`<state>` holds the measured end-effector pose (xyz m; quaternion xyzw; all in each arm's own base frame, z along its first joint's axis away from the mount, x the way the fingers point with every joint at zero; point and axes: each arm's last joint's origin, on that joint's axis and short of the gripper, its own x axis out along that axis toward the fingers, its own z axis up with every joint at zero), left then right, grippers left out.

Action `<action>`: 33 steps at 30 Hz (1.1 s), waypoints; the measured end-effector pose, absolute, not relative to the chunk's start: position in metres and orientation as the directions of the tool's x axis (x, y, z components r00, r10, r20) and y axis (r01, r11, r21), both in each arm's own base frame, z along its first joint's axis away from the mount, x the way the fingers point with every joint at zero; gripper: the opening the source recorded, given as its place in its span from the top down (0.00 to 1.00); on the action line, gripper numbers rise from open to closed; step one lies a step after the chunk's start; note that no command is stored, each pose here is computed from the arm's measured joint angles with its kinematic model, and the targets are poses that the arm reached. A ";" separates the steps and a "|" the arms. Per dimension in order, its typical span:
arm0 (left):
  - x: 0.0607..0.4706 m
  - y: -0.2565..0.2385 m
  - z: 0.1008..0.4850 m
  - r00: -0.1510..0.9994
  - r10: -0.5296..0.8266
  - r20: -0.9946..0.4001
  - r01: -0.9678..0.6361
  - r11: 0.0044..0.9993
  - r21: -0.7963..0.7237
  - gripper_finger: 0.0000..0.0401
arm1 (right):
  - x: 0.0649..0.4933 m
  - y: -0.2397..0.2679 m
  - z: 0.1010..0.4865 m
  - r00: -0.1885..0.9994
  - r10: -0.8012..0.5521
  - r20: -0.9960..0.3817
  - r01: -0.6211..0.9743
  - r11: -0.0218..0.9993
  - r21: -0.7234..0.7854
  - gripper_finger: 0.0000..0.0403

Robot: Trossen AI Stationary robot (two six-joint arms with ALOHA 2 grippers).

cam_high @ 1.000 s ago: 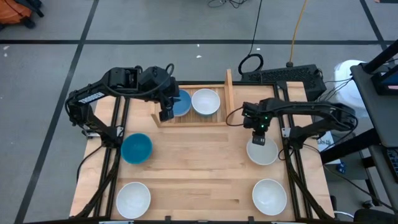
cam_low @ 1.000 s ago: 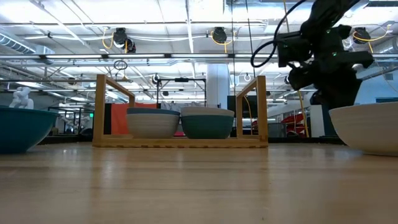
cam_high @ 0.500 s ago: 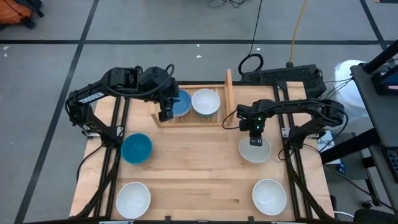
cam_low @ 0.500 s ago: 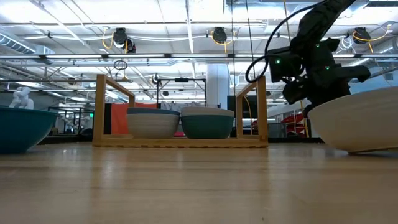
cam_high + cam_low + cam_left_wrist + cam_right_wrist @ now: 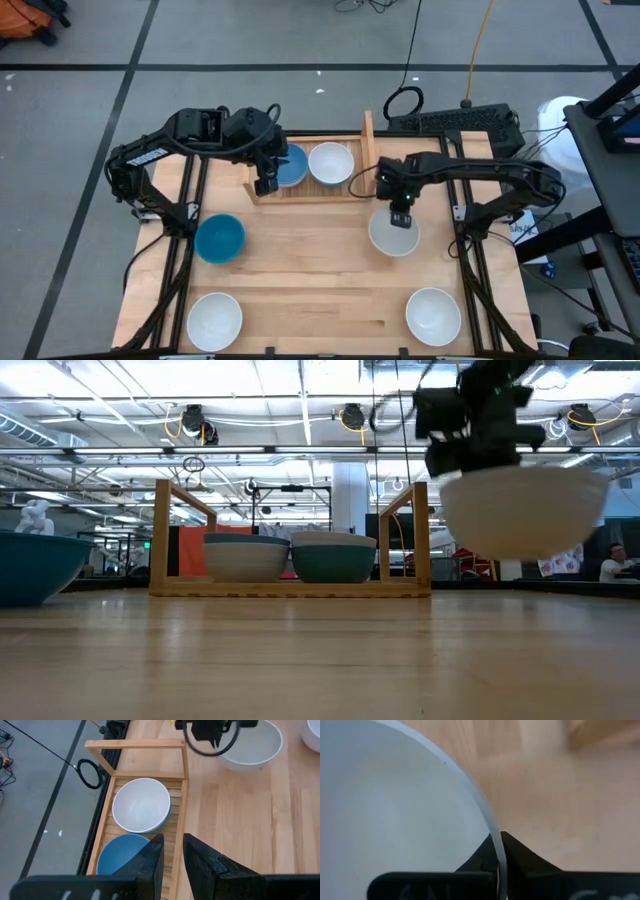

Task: Place and stack bowls onto a shelf
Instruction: Stack the white bowl on the right white bowl on the shelf

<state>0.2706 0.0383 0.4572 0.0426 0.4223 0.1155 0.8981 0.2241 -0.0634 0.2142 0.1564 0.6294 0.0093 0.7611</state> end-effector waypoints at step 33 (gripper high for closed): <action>0.270 0.038 0.456 0.607 0.242 -0.757 -0.174 0.970 0.171 0.80 | 0.342 -0.169 0.389 0.635 -0.172 -0.753 0.161 0.983 -0.089 1.00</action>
